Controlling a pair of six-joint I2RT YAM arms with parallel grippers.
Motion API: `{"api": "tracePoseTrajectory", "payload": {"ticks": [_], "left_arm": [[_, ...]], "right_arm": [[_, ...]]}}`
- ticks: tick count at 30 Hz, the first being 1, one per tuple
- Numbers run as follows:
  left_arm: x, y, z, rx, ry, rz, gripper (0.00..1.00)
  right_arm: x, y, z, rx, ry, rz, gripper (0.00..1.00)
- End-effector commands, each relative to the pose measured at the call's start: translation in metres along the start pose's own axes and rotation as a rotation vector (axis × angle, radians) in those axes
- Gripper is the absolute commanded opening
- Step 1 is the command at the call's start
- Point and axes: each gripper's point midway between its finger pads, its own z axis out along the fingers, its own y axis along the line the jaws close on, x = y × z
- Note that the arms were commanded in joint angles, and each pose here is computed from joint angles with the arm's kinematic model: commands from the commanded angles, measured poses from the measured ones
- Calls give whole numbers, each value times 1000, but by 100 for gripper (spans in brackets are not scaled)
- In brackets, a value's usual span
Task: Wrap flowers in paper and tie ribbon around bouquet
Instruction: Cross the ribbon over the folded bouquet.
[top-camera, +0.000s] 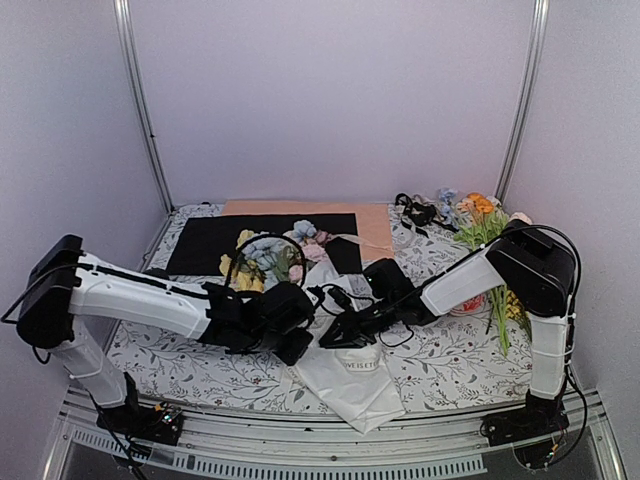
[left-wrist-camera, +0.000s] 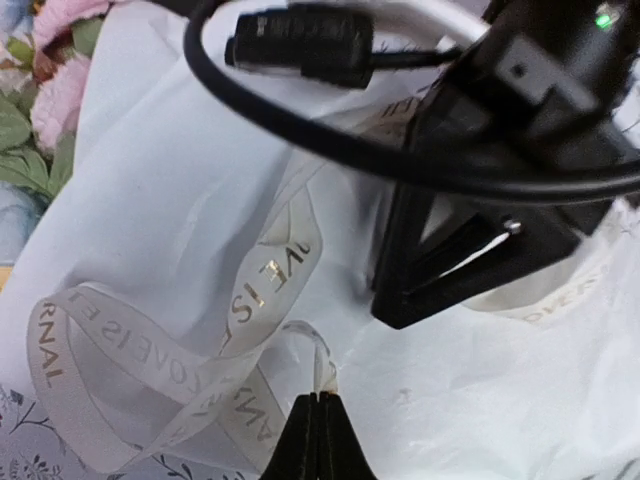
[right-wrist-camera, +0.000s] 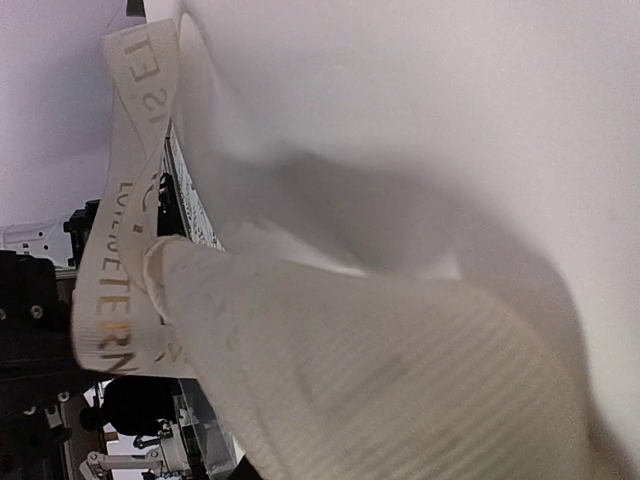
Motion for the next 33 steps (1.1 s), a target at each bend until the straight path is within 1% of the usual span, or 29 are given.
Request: {"api": "tracePoseTrajectory", "payload": {"ticks": [1, 3, 7, 9, 11, 14, 16, 18, 20, 23, 24, 26, 30, 33], "left_arm": [[-55, -35, -52, 266, -301, 21, 0], [-67, -49, -73, 383, -400, 32, 0], [-82, -74, -110, 574, -520, 91, 0], [-88, -78, -130, 637, -585, 98, 0], [-92, -57, -143, 609, -644, 31, 0], [-87, 11, -150, 527, -699, -197, 0], [-68, 63, -142, 422, -687, -376, 0], [-36, 97, -127, 301, -611, -500, 0], [-3, 105, -110, 252, -515, -567, 0], [29, 96, -87, 278, -389, -626, 0], [36, 93, -79, 280, -355, -632, 0], [37, 88, -71, 291, -334, -607, 0], [0, 68, -72, 361, -350, -460, 0], [-15, 60, -60, 349, -306, -384, 0]], "right_arm": [[12, -25, 6, 52, 21, 46, 23], [12, -25, 6, 54, 22, 48, 23], [13, -28, 7, 57, 26, 55, 23], [13, -28, 8, 56, 28, 55, 23], [12, -28, 8, 55, 26, 58, 23], [12, -26, 8, 52, 26, 54, 23], [11, -25, 7, 47, 27, 50, 23], [10, -21, 7, 37, 29, 43, 23], [8, -17, 6, 28, 25, 36, 23], [4, -4, 3, -1, 24, 9, 23], [2, 2, 2, -17, 27, -8, 23], [0, 14, -1, -48, 30, -37, 23], [-8, 40, -12, -84, 4, -87, 23], [-12, 49, -17, -90, -12, -101, 23]]}}
